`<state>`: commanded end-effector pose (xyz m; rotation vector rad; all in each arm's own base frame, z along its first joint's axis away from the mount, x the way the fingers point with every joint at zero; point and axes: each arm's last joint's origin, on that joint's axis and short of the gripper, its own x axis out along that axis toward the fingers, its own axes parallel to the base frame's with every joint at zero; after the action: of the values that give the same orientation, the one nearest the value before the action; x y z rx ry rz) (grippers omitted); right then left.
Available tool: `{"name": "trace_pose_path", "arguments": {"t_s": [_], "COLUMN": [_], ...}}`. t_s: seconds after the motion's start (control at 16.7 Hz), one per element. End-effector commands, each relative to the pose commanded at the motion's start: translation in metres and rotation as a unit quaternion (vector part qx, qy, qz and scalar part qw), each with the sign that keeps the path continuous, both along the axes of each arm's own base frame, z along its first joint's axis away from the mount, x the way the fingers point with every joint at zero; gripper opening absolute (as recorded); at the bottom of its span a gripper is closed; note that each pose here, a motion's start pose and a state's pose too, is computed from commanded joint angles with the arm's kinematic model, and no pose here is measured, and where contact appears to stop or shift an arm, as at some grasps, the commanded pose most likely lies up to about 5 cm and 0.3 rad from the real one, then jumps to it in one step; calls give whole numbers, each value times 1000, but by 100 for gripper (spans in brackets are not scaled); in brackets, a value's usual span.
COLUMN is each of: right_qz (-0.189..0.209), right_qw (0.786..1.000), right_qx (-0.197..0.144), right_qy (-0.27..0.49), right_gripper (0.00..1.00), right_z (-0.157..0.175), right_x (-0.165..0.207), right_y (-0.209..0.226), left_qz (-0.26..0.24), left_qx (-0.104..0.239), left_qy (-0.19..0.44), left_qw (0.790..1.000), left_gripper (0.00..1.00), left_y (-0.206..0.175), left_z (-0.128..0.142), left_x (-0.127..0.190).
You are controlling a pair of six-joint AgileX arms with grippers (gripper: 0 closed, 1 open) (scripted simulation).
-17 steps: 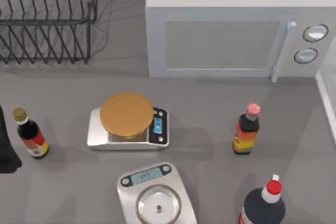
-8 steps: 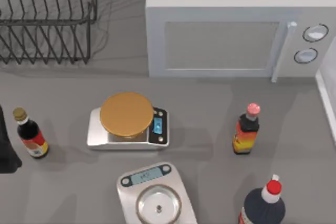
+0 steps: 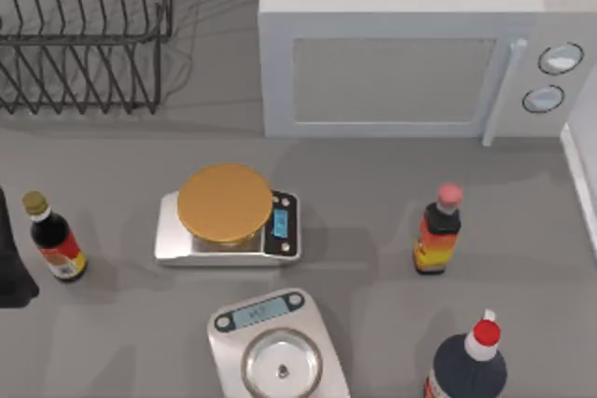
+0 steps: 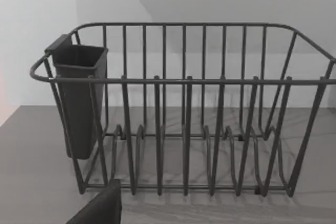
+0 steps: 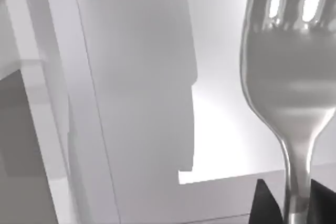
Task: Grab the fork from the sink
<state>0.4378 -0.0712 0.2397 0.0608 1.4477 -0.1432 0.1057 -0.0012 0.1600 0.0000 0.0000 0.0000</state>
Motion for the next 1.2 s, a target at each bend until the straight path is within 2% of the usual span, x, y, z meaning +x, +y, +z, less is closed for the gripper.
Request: {"name": "trace_pose_path", "arguments": {"t_s": [0.24,0.48,0.66,0.78,1.08,1.2], "right_qz": [-4,29,54,61,59,59], "right_qw": [1000,999,997,996,996,996], "right_qx": [5,19,25,27,27,27], "right_qy": [-2,28,53,60,60,62], "right_gripper": [0,0,0,0,0,0], "right_z": [29,33,31,30,29,19], "right_x": [-57,-130,-171,-182,-181,-180], "right_y": [79,145,169,174,174,174], "left_qz": [0,0,0,0,0,0], "left_qx": [0,0,0,0,0,0], "left_qy": [0,0,0,0,0,0], "left_qw": [1000,1000,1000,1000,1000,1000], "left_gripper": [100,100,100,100,100,100], "left_y": [0,0,0,0,0,0], "left_z": [0,0,0,0,0,0], "left_x": [0,0,0,0,0,0]}}
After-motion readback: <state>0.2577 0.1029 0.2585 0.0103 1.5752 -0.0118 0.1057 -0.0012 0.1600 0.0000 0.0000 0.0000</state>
